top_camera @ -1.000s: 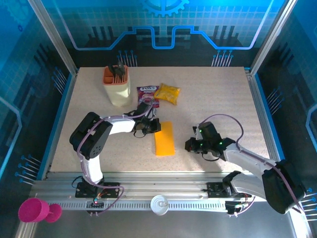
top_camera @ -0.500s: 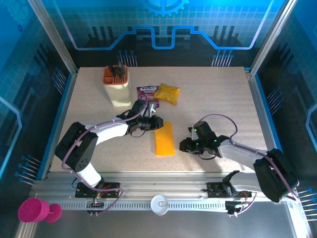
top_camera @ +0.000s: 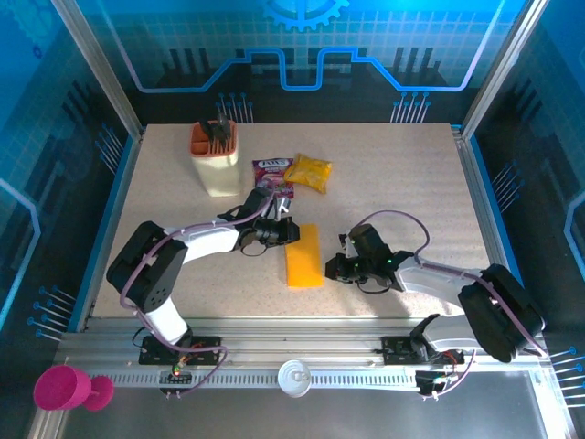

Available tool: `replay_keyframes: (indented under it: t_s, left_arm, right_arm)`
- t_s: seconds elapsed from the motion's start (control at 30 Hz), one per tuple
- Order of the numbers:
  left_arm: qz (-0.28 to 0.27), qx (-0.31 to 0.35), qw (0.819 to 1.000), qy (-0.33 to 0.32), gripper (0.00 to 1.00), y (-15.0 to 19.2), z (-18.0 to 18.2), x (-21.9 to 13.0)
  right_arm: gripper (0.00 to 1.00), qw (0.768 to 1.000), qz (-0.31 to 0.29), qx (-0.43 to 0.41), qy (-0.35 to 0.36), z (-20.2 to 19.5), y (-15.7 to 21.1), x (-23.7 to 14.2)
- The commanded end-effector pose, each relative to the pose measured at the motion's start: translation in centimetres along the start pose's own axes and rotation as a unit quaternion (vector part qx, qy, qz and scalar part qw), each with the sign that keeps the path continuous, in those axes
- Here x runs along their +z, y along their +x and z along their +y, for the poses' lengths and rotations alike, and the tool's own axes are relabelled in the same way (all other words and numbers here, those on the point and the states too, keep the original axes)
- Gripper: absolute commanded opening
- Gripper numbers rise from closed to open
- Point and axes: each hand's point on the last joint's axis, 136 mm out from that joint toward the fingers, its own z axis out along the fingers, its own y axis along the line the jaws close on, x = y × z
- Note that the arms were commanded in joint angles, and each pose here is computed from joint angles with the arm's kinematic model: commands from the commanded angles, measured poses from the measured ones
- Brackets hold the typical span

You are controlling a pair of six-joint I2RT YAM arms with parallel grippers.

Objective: Fold a paper plane with a square sheet of paper (pick it up from the middle)
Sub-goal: First fold in half a square sheet of paper at the center of the table.

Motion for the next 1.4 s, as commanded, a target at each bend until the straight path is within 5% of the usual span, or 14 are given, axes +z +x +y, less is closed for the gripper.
replay_keyframes:
  t_s: [0.0,0.3,0.57,1.0,1.37]
  left_arm:
    - [-0.008,-0.004,1.000,-0.015,0.05,-1.5,0.9,0.7]
    - [-0.012,-0.021,0.999,-0.037,0.02,-4.1,3.5,1.8]
    - [0.019,-0.025,0.998,-0.061,0.00,-2.7,5.7,3.3]
    - [0.027,-0.020,0.996,-0.077,0.00,-2.0,6.8,3.4]
    - [0.032,-0.033,0.994,-0.104,0.00,-1.3,8.2,3.4]
  right_arm:
    - [0.06,0.998,-0.004,-0.041,-0.042,3.3,-1.0,0.6]
    - [0.00,0.997,-0.006,-0.062,-0.055,6.4,-3.3,3.9]
    - [0.00,0.994,0.003,-0.080,-0.068,8.8,-4.2,6.7]
    - [0.00,0.995,0.020,-0.082,-0.044,7.9,-4.8,10.5]
    - [0.00,0.992,0.082,-0.094,-0.007,5.0,0.8,11.4]
